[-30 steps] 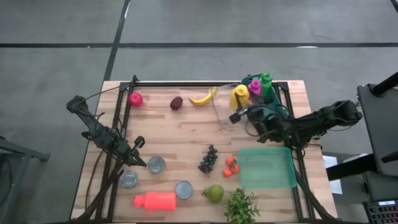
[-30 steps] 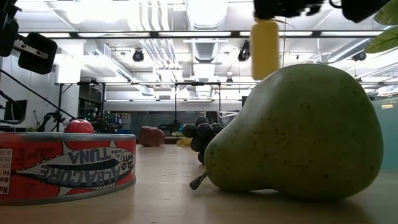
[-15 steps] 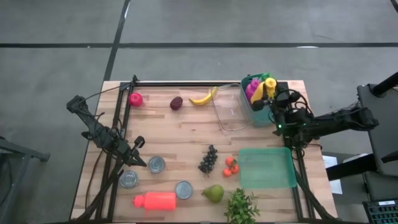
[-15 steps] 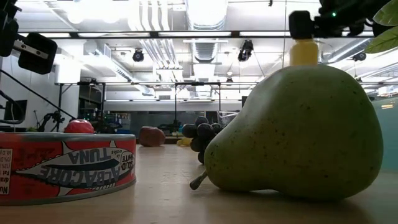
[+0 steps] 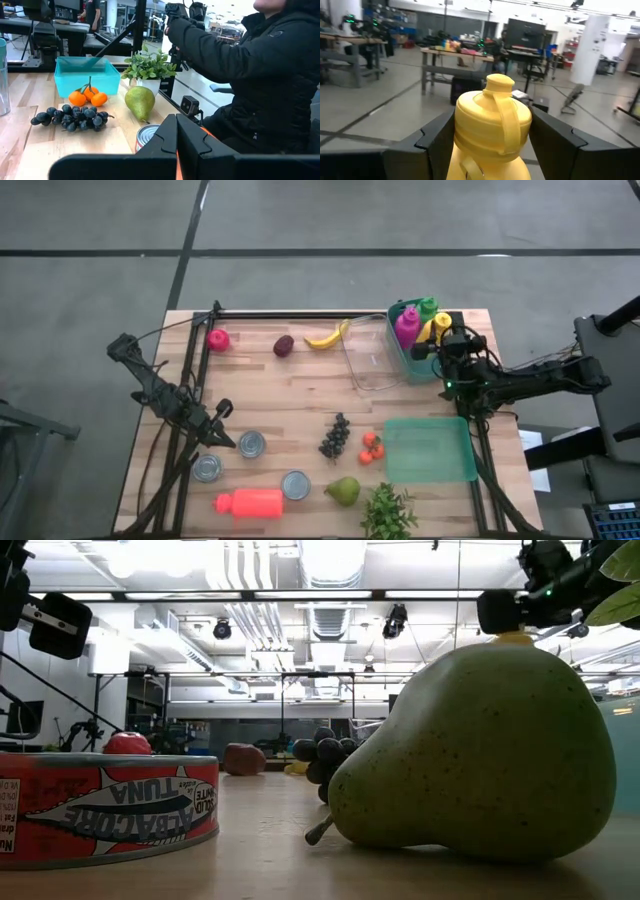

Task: Pick & Place Food Item
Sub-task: Put the yellow water bottle into the green bin

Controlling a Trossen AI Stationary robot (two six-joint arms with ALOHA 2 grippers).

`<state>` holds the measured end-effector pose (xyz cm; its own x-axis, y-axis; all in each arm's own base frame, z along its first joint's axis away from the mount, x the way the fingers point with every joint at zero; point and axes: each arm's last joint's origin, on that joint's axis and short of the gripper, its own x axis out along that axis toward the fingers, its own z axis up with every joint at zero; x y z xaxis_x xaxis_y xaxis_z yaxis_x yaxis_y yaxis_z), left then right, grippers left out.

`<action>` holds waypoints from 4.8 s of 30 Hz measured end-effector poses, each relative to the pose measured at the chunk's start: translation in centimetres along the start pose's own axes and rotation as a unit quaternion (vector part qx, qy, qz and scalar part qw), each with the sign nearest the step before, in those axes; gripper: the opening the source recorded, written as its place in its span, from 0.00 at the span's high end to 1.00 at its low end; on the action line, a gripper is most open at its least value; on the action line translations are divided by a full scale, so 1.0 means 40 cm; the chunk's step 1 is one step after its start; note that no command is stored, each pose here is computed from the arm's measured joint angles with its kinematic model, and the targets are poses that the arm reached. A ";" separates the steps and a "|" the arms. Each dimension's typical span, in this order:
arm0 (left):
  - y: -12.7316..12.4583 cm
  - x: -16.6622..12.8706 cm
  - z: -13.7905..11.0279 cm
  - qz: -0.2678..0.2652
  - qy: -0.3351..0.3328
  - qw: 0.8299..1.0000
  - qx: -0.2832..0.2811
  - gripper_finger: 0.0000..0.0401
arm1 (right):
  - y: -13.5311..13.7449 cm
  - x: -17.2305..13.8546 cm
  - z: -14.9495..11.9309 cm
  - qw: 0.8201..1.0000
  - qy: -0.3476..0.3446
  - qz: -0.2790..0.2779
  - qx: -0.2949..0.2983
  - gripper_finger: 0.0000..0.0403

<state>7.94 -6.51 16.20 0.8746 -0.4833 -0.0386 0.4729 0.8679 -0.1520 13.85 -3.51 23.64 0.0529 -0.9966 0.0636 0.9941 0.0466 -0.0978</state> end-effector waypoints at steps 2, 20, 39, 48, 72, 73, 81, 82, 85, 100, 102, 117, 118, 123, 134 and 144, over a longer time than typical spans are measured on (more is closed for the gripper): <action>0.000 0.000 0.000 0.000 0.000 1.000 0.000 1.00 | -0.003 0.007 -0.001 1.000 0.005 -0.015 0.006 0.46; 0.000 0.000 0.000 0.000 0.000 1.000 0.000 1.00 | -0.033 0.053 -0.074 0.995 0.004 -0.080 0.051 0.46; 0.000 0.000 0.000 0.000 0.000 1.000 0.000 1.00 | 0.001 0.059 -0.136 0.999 0.020 -0.049 0.004 0.46; 0.000 0.000 0.000 0.000 0.000 1.000 0.000 1.00 | 0.003 0.070 -0.155 0.999 0.021 -0.043 0.019 0.46; 0.000 0.000 0.000 0.000 0.000 1.000 0.000 1.00 | 0.005 0.077 -0.195 0.998 0.047 -0.023 0.029 0.46; 0.000 0.000 0.000 0.000 0.000 1.000 0.000 1.00 | 0.005 0.077 -0.196 0.998 0.048 -0.021 0.028 0.46; 0.000 0.000 0.000 0.000 0.000 1.000 0.000 1.00 | 0.007 0.076 -0.202 0.998 0.055 -0.010 0.043 0.46; 0.000 0.000 0.000 0.000 0.000 1.000 0.000 1.00 | 0.008 0.076 -0.202 0.998 0.055 -0.008 0.043 0.46; 0.000 0.000 0.000 0.000 0.000 1.000 0.000 1.00 | 0.008 0.076 -0.202 0.997 0.055 -0.007 0.044 0.46; 0.000 0.000 0.000 0.000 0.000 1.000 0.000 1.00 | 0.010 0.076 -0.203 0.997 0.056 0.008 0.047 0.46; 0.000 0.000 0.000 0.000 0.000 1.000 0.000 1.00 | 0.010 0.076 -0.203 0.997 0.056 0.010 0.046 0.46; 0.000 0.000 0.000 0.000 0.000 1.000 0.000 1.00 | 0.011 0.074 -0.216 0.997 0.066 0.030 0.025 0.36; 0.000 0.000 0.000 0.000 0.000 1.000 0.000 1.00 | 0.011 0.074 -0.216 0.997 0.067 0.030 0.025 0.34; 0.000 0.000 0.000 0.000 0.000 1.000 0.000 1.00 | 0.011 0.074 -0.217 0.997 0.068 0.028 0.028 0.30; 0.000 0.000 0.000 0.000 0.000 1.000 0.000 1.00 | 0.012 0.075 -0.208 0.997 0.063 0.025 0.030 0.29; 0.000 0.000 0.000 0.000 0.000 1.000 0.000 1.00 | 0.022 0.083 -0.125 0.999 0.033 0.025 0.004 0.29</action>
<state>7.94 -6.51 16.20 0.8747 -0.4832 -0.0386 0.4728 0.8680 -0.1520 14.43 -7.10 18.78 0.0967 -0.9953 -0.0068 0.9910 0.0969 -0.0919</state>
